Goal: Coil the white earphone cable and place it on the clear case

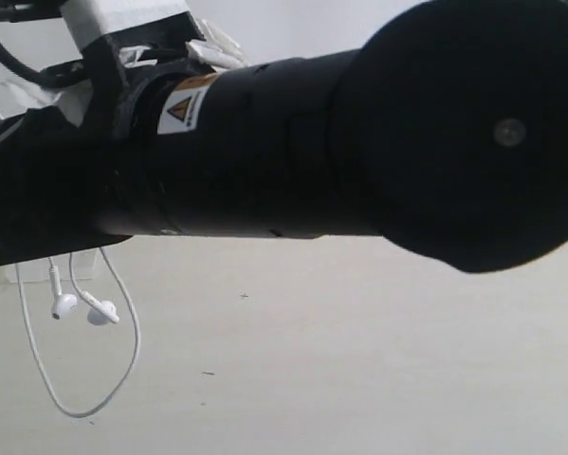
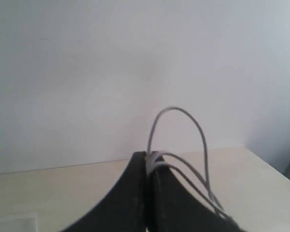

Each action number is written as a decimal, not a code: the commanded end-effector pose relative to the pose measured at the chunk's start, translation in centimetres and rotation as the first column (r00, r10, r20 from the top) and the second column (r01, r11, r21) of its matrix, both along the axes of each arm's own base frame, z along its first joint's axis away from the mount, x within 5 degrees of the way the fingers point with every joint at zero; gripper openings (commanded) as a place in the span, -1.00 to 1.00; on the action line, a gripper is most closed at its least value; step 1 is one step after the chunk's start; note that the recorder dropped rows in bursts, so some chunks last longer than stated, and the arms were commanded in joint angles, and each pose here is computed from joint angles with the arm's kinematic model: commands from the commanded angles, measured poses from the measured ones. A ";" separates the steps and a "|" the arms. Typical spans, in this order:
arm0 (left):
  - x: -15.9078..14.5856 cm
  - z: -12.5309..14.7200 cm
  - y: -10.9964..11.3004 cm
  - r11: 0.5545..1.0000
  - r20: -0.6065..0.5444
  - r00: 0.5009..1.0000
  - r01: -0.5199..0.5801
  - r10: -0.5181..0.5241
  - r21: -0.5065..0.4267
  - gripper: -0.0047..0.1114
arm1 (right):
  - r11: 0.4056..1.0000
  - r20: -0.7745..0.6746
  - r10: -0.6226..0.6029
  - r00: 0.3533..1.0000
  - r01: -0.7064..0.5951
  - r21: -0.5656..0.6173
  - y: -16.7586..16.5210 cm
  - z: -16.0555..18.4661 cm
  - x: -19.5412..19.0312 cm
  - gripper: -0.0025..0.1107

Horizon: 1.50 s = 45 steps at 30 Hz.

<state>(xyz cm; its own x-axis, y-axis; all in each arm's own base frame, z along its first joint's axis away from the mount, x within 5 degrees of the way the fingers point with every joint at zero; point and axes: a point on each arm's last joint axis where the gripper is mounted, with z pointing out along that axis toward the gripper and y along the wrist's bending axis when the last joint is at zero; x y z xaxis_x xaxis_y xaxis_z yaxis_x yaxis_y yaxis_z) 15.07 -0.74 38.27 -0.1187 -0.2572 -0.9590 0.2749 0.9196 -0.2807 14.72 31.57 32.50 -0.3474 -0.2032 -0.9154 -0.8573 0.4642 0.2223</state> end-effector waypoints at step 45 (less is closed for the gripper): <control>-1.9 -4.8 -3.3 0.906 -0.168 0.890 0.416 -0.423 -0.076 0.15 | 0.984 0.119 -0.059 0.991 0.038 0.172 -4.2 6.0 -0.6 -0.96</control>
<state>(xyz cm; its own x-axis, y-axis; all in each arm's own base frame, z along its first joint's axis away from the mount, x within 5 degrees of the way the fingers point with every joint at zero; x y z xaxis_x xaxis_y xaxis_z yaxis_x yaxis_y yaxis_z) 13.46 -3.81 33.69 -0.3764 -0.1771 -0.9094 0.5553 0.7426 -0.3745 14.17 27.89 37.92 -0.2617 -0.0446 -0.9641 -0.8593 0.4655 0.2118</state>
